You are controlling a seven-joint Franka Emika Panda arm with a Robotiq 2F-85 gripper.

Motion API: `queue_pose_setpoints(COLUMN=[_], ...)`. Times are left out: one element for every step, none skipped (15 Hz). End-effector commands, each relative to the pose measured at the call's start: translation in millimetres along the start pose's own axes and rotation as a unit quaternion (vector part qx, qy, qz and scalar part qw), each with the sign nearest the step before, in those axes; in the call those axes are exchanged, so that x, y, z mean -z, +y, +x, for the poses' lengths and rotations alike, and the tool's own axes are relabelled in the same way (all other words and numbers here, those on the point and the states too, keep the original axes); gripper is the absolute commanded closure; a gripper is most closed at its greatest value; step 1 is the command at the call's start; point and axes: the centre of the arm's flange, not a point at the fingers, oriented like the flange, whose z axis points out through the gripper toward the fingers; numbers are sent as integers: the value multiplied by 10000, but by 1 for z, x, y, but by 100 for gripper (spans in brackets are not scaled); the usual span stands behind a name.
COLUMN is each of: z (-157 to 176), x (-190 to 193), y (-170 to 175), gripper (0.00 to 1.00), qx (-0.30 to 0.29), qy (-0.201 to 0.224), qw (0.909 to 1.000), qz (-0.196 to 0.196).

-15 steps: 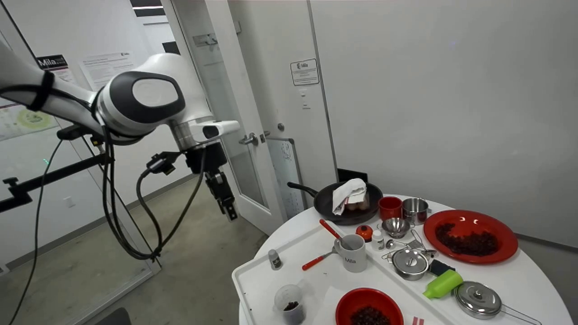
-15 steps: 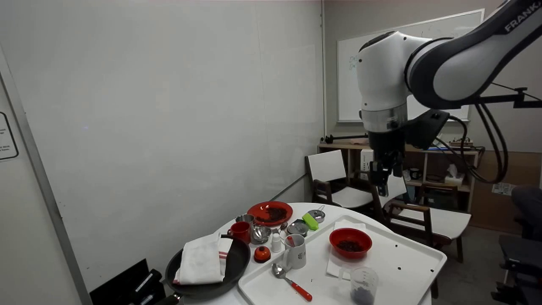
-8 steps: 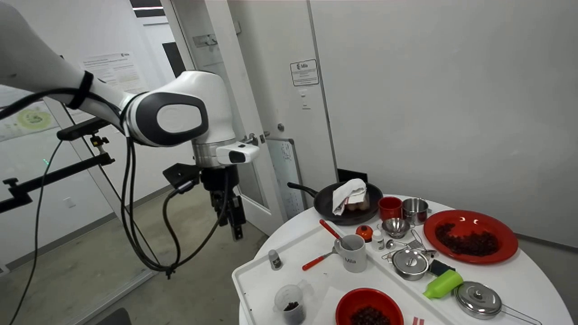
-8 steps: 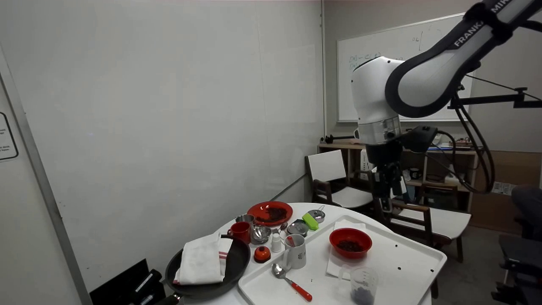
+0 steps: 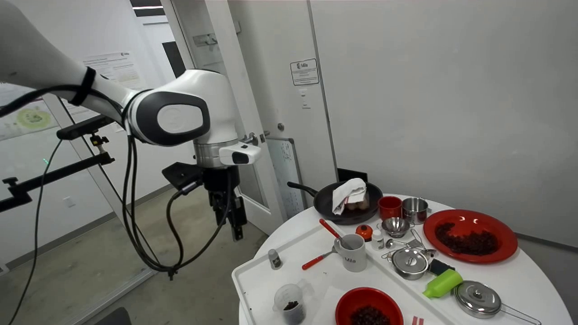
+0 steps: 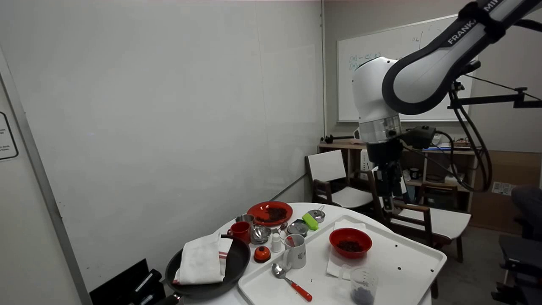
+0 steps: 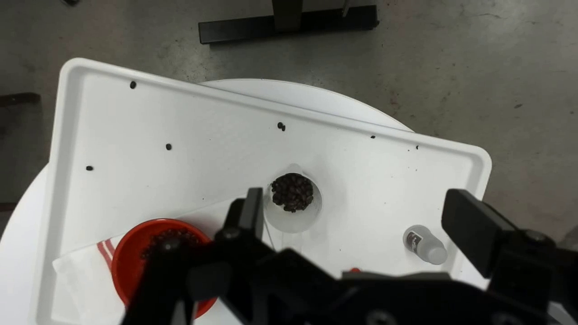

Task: Pour the contents from the clear jar into the orange bowl

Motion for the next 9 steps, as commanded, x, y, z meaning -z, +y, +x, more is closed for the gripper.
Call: queue_pose_setpoints(z=[41, 55, 69, 82, 98, 111, 127, 140, 154], x=[-43, -58, -72, -85, -95, -105, -113, -119, -125], y=[-3, -5, -7, -8, -9, -10, -11, -11, -11], gripper=[0, 0, 0, 0, 0, 0, 0, 0, 0], qx=[-100, -37, 25, -7, 12, -17, -96, -193, -381], qy=[-339, -400, -464, -517, -569, -611, -615, -574, -441], qw=[9993, 9992, 9989, 9986, 9984, 9981, 9979, 9978, 9972], qz=[-84, -74, -68, -96, -79, -116, -201, -287, -460])
